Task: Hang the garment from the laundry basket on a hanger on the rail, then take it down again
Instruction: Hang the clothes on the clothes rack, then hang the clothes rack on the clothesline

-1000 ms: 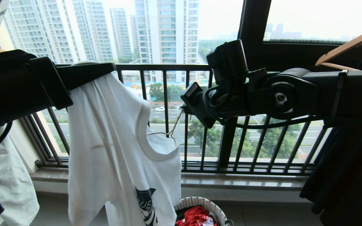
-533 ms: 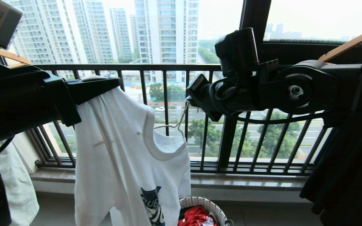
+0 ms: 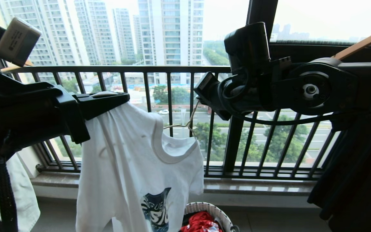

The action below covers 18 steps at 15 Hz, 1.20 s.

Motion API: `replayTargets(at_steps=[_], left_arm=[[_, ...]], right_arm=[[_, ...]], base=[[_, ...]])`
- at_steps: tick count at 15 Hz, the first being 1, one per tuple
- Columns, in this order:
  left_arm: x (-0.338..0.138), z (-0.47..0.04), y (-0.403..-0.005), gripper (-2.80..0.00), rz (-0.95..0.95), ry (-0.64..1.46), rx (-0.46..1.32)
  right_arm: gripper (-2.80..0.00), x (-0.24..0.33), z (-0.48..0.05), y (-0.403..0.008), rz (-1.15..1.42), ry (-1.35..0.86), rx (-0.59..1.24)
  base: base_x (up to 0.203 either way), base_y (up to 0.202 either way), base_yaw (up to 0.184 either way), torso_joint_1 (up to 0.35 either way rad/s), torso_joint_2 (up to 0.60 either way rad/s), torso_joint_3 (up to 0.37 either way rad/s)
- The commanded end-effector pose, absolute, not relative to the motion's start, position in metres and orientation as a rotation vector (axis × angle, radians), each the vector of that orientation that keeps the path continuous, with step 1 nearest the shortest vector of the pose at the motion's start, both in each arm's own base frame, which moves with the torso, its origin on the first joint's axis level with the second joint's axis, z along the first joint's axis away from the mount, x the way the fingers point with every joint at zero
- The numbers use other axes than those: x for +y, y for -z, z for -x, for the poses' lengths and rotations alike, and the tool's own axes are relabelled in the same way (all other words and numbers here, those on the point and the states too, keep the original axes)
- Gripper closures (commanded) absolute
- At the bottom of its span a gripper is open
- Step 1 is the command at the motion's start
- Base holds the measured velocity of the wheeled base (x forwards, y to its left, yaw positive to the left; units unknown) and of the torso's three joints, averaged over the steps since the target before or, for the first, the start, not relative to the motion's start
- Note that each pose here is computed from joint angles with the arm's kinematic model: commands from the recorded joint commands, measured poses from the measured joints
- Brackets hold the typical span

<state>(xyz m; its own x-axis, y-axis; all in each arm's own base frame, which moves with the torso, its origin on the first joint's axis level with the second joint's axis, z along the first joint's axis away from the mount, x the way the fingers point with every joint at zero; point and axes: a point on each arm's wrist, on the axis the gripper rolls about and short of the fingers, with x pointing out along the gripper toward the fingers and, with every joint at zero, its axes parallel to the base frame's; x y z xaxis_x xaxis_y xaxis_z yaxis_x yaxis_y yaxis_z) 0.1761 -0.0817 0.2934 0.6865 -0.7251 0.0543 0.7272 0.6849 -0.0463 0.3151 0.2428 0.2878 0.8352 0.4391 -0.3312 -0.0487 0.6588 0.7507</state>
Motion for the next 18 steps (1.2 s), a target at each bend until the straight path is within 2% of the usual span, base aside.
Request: replayTargets(at_steps=[1,5,6,13,18], left_arm=[[-0.083,-0.181,-0.287,0.00,0.053,0.814,-0.013],[-0.085,-0.184,-0.282,0.00,0.020,0.812,-0.008],[-0.084,-0.183,-0.282,-2.80,0.020,0.812,-0.011],[-0.077,-0.167,-0.293,-2.80,0.000,0.810,-0.073],[-0.084,-0.184,-0.281,-2.80,-0.007,0.807,-0.013]], right_arm=[[0.00,0.242,-0.315,-0.289,-0.816,-0.290,0.523],[0.00,0.241,-0.315,-0.289,-0.808,-0.289,0.519],[0.00,0.241,-0.315,-0.289,-0.807,-0.289,0.519],[0.00,0.236,-0.320,-0.288,-0.791,-0.276,0.511],[0.00,0.236,-0.322,-0.285,-0.745,-0.258,0.493]], base=[[0.000,0.000,0.000,0.000,0.00,0.000],[0.000,0.000,0.000,0.000,0.00,0.000],[0.000,0.000,0.000,0.000,0.00,0.000],[0.000,0.000,0.000,0.000,0.00,0.000],[0.000,0.000,0.000,0.000,0.00,0.000]])
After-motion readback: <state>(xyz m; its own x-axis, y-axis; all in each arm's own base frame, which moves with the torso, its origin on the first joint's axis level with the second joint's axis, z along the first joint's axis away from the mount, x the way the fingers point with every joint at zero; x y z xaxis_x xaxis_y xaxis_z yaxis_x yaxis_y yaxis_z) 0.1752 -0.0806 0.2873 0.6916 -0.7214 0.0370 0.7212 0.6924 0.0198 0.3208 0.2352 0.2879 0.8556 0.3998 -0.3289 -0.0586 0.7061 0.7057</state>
